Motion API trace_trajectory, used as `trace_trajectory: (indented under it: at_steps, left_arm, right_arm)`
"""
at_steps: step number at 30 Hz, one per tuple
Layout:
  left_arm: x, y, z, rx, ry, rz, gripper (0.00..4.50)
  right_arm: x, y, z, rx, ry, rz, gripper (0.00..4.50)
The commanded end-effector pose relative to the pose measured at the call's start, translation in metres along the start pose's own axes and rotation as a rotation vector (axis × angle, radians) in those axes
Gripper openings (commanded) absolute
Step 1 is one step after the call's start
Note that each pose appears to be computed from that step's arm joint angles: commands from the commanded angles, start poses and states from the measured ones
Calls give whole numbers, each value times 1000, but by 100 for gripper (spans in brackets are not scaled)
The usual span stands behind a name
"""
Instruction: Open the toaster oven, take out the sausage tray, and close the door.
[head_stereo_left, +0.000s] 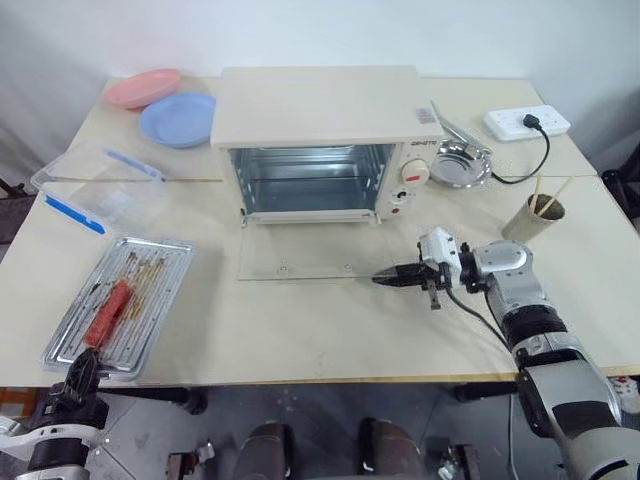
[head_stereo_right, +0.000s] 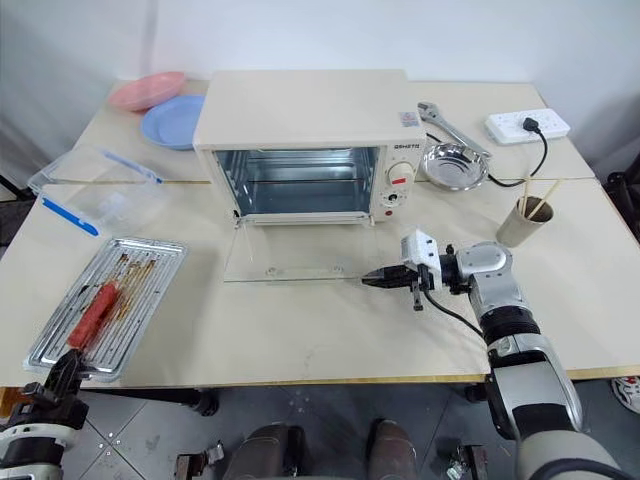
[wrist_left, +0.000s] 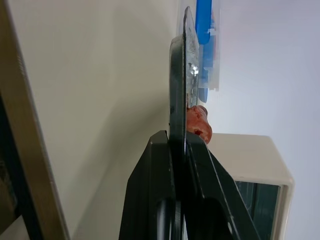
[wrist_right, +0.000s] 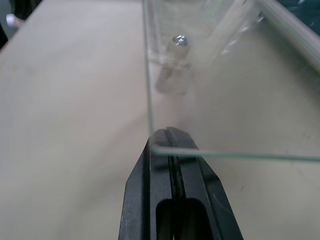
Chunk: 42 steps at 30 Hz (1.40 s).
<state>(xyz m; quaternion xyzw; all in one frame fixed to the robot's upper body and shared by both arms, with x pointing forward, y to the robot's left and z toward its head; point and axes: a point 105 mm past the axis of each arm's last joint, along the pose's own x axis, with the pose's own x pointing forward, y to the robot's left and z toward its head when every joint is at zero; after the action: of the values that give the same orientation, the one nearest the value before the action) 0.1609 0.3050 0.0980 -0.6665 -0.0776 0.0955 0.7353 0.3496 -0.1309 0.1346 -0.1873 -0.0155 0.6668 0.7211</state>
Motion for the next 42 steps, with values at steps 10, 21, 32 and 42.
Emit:
trace_trajectory:
  at_steps: [10,21,32,42]
  left_arm:
    - [4,-24,-19,37,83,-84,0]
    - [-1,-26,-32,144,324,-136,0]
    - [3,-37,-44,261,707,-196,0]
    - [58,-56,-87,239,982,-269,0]
  right_arm:
    - [-11,-37,96,-68,-217,-55,2]
    - [-15,-34,126,-136,-201,-10,2]
    - [-38,8,90,-87,-73,140,258]
    - [-69,11,71,-47,-144,52,443]
